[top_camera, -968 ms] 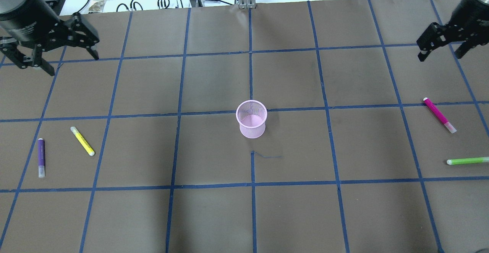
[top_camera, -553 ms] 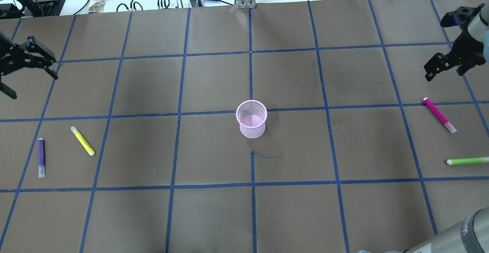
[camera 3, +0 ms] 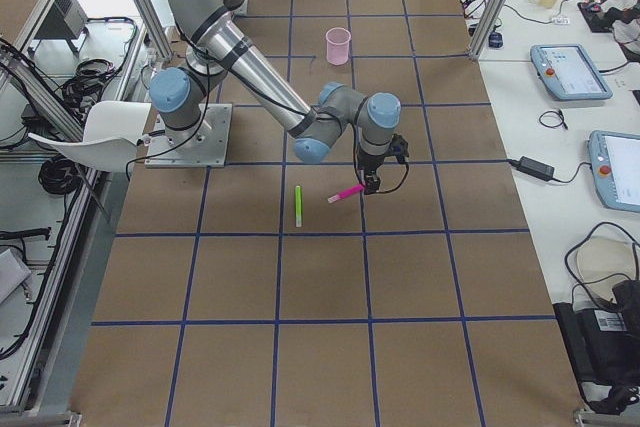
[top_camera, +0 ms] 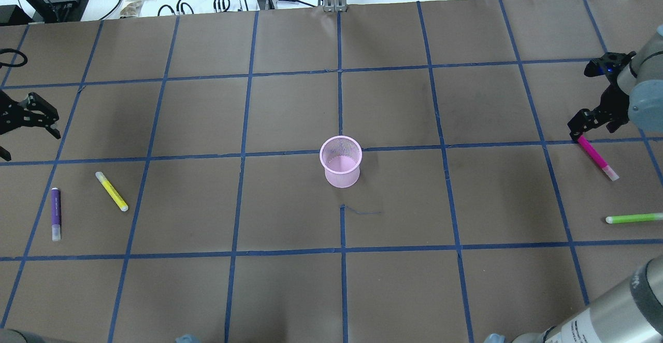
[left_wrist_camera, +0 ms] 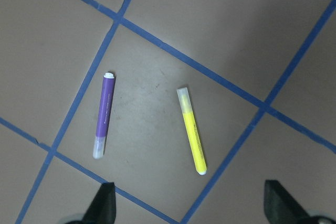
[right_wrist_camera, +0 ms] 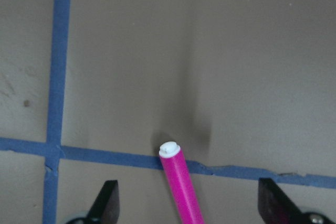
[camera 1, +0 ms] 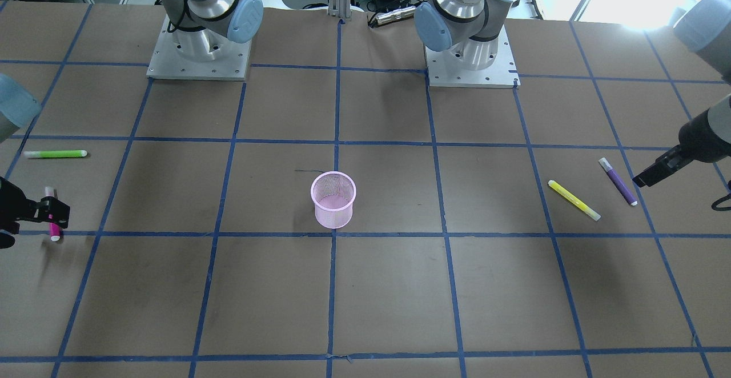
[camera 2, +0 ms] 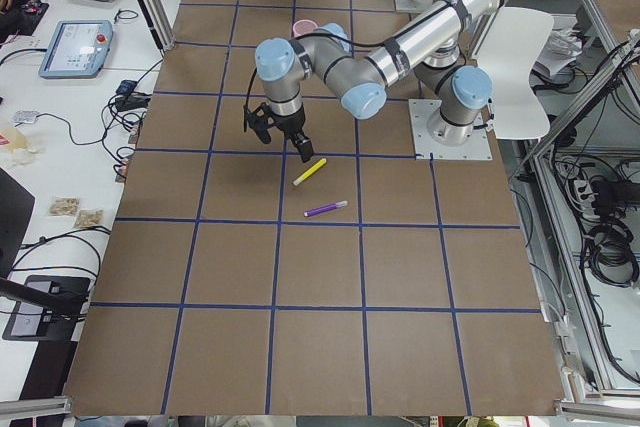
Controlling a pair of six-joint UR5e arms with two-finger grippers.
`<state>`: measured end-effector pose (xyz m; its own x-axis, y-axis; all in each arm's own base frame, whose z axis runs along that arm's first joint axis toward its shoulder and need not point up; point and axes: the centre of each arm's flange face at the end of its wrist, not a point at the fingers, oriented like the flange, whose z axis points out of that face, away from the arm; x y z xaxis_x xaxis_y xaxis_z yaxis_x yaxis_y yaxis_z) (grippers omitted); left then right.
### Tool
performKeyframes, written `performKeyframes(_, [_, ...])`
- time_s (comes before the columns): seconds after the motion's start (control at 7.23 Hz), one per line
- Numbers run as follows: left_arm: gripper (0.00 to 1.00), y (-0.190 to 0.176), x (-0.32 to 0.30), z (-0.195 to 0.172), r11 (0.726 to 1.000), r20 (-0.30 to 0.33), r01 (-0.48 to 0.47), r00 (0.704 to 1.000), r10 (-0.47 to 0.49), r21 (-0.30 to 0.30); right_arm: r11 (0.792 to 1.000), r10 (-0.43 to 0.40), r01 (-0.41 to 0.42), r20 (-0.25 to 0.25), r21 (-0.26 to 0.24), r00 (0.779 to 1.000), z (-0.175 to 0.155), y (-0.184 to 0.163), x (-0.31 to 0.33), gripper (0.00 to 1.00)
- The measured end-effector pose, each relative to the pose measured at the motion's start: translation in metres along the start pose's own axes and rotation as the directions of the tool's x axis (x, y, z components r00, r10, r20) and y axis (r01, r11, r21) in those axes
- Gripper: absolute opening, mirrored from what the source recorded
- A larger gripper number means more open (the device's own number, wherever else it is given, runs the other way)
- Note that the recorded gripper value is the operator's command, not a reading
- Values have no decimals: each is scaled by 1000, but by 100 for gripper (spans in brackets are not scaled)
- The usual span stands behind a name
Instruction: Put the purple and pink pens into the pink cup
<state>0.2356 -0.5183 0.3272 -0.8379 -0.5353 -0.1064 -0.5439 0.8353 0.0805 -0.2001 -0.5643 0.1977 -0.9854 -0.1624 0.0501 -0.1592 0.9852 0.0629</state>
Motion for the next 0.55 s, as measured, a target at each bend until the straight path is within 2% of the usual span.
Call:
performKeyframes(0.28, [100,-18,-30,66,1000,-8,4,1000,-4,-27,1000,-10,10,13,-14,1000,8,4,3,82])
performKeyframes(0.41, [100,-22,-39,94,997,-18,11,1000,-12,-81,1000,-14,15,16,-16,1000,11,3,4,74])
performKeyframes(0.55, [100,-24,-50,117,990,-32,20,999,-25,-142,1000,-18,18,18,-19,1000,16,1,6,73])
